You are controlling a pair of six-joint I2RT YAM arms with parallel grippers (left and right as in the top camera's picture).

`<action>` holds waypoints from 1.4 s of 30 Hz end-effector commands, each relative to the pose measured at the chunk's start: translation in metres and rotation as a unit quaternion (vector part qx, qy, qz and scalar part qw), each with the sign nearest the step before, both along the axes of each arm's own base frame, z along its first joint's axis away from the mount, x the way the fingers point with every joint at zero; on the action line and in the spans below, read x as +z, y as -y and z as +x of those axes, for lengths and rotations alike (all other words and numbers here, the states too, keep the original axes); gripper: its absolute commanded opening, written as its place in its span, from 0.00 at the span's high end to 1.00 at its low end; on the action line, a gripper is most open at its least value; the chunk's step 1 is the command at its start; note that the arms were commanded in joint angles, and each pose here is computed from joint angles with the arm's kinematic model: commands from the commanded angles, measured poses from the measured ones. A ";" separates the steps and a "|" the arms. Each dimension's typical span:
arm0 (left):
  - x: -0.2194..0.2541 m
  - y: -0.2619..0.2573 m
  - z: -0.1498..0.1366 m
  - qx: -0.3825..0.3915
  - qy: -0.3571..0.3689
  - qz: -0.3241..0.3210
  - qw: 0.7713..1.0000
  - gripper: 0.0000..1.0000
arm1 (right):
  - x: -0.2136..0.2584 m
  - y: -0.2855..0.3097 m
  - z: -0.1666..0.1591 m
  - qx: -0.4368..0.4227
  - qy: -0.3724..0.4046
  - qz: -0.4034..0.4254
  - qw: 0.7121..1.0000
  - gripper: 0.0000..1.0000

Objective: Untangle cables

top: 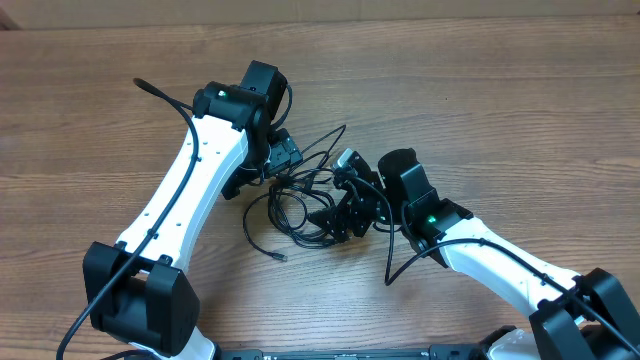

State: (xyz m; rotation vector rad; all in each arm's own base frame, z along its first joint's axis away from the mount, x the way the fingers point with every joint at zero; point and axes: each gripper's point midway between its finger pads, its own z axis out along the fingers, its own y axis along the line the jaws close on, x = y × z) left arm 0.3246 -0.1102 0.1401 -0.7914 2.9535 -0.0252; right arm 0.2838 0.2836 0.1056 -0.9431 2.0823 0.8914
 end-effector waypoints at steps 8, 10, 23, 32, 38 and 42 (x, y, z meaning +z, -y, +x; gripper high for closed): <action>0.007 0.000 0.002 0.014 0.011 -0.010 1.000 0.00 | -0.015 -0.003 0.007 -0.004 0.002 -0.009 1.000 0.09; 0.007 0.002 0.002 0.014 0.010 -0.012 1.000 0.01 | -0.016 -0.003 0.007 -0.003 0.001 -0.010 1.000 0.09; 0.007 0.008 0.000 0.011 0.005 -0.031 0.999 0.01 | -0.033 -0.005 0.004 0.006 -0.019 -0.014 1.000 0.17; 0.008 0.012 0.002 0.010 0.009 -0.041 0.999 0.00 | -0.044 -0.006 0.003 0.009 -0.031 -0.019 0.999 0.39; 0.008 0.012 0.002 0.010 0.009 -0.041 0.999 0.00 | -0.035 -0.014 -0.007 0.042 -0.040 0.010 0.998 0.69; 0.008 0.012 0.003 0.010 0.009 -0.041 0.999 0.00 | -0.028 -0.021 -0.021 0.078 -0.056 0.037 0.995 0.94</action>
